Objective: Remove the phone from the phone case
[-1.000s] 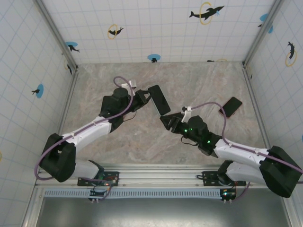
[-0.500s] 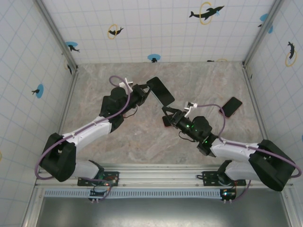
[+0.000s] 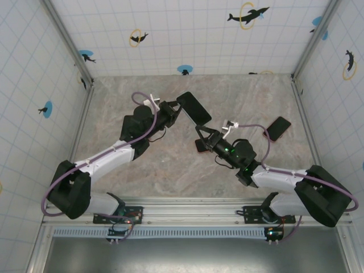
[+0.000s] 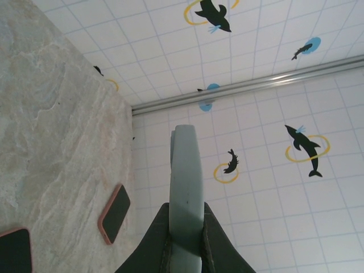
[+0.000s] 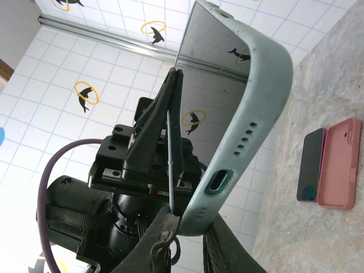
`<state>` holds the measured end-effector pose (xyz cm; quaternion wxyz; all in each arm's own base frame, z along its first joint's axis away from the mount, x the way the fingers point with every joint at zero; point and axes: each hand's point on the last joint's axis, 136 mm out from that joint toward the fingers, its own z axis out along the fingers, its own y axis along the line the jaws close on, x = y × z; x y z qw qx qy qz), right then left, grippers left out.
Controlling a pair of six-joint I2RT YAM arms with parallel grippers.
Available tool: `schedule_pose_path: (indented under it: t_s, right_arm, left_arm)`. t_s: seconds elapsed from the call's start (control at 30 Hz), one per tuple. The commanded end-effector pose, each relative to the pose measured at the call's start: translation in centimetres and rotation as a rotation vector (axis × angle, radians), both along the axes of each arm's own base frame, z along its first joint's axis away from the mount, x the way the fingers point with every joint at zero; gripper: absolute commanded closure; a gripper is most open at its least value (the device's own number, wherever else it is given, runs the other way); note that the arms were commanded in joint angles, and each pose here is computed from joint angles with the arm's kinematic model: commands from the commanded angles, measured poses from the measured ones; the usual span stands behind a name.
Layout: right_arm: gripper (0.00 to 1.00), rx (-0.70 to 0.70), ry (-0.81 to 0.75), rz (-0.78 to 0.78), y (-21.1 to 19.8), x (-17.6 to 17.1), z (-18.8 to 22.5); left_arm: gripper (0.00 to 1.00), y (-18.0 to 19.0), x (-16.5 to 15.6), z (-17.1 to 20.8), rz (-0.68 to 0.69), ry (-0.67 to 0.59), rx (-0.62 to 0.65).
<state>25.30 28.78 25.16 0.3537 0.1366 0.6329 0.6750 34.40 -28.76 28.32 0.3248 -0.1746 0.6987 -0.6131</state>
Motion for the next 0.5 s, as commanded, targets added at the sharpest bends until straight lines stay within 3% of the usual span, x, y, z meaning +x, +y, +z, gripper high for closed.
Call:
schedule_pose_path:
  t_s: [0.0, 0.47]
  right_arm:
    - [0.83, -0.013, -0.090, 0.008, 0.6, 0.2, 2.1]
    - [0.89, -0.252, -0.174, -0.003, 0.4, 1.7, -0.3]
  left_arm:
    - [0.92, -0.2, -0.9, 5.0, -0.015, -0.098, -0.112]
    - [0.95, -1.1, -2.5, 7.0, -0.104, -0.112, -0.168]
